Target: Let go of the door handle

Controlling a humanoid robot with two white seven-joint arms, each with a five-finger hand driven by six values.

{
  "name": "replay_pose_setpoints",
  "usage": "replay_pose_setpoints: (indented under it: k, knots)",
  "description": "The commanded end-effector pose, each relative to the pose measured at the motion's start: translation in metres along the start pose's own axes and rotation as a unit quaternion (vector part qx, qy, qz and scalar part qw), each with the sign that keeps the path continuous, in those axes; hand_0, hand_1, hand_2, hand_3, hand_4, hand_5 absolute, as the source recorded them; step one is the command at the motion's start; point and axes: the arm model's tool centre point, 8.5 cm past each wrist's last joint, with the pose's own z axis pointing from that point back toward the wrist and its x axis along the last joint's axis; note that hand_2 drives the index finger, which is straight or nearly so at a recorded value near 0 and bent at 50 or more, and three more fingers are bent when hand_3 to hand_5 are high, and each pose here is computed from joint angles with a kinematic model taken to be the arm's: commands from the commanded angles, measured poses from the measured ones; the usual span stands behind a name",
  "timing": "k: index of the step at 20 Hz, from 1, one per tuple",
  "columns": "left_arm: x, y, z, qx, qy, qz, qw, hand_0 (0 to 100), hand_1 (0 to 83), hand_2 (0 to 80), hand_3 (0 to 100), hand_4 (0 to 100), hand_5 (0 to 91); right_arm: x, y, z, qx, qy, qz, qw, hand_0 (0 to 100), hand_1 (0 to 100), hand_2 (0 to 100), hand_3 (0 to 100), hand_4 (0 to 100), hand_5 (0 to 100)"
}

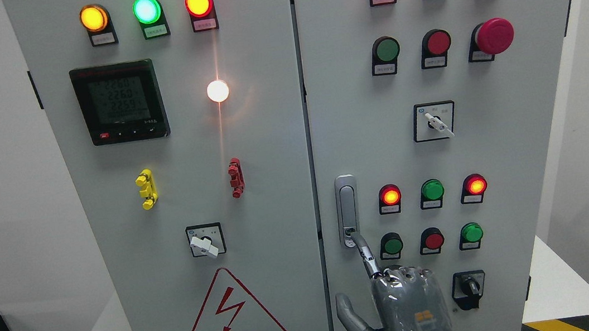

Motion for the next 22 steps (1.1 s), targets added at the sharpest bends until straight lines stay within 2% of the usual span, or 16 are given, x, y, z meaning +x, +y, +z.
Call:
replay_pose_setpoints:
  k: [1, 22]
  knots:
    - [-0.013, 0.000, 0.001, 0.000, 0.010, 0.002, 1.000, 12, 55.6, 0.0, 0, 0, 0.0, 0.003, 0.008, -0.002, 0.011, -0.006, 0.005, 1.000, 47, 28, 0, 100, 100, 100]
    - [-0.013, 0.000, 0.001, 0.000, 0.010, 0.002, 1.000, 12, 55.6, 0.0, 0, 0, 0.0, -0.001, 0.008, -0.011, 0.009, 0.010, 0.012, 1.000, 45, 29, 0, 100, 100, 100]
